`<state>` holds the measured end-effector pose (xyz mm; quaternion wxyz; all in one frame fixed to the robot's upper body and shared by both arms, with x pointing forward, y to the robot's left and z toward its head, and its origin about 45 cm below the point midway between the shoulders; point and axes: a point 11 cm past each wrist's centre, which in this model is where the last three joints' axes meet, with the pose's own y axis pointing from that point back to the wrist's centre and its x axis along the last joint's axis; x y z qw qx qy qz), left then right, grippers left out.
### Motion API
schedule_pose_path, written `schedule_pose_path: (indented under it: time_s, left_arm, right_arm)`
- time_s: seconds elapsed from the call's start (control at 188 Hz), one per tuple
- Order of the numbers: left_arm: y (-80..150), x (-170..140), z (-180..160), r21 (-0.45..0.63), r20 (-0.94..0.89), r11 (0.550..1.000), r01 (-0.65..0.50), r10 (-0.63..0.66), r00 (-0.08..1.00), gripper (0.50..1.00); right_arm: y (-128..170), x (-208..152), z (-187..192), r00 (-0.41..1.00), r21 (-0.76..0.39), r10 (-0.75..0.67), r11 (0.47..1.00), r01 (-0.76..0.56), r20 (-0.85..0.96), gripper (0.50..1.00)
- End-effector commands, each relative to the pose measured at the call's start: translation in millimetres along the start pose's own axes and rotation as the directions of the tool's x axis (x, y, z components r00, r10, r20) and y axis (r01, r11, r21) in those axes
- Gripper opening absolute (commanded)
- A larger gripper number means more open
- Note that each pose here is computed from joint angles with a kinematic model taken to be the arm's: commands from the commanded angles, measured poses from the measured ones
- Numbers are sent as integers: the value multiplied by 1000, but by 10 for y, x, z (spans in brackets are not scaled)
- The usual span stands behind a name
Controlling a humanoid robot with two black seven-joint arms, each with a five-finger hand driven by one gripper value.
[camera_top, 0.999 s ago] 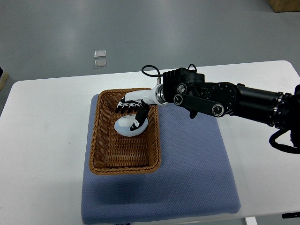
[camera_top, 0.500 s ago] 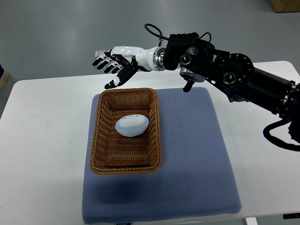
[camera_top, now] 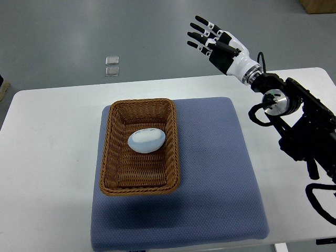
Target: Place blue toy in brown basket
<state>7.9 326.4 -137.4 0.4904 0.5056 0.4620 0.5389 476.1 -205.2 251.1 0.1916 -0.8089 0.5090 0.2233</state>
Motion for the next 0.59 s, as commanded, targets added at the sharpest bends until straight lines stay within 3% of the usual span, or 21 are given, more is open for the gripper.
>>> schedule_pose_path:
  time_s: [0.0, 0.229, 0.585]
  left_arm:
    - [0, 0, -1, 0, 1, 1000, 0, 0, 1000, 1000]
    - [0, 0, 0, 0, 0, 1000, 0, 0, 1000, 1000]
    - [0, 0, -1, 0, 1, 1000, 0, 0, 1000, 1000]
  right_arm:
    - [135, 220, 77, 995, 38, 66, 997, -70, 79, 885]
    - [277, 430, 384, 978, 20, 149, 988, -154, 145, 885]
    - [347, 483, 488, 974, 2, 168, 985, -170, 154, 885]
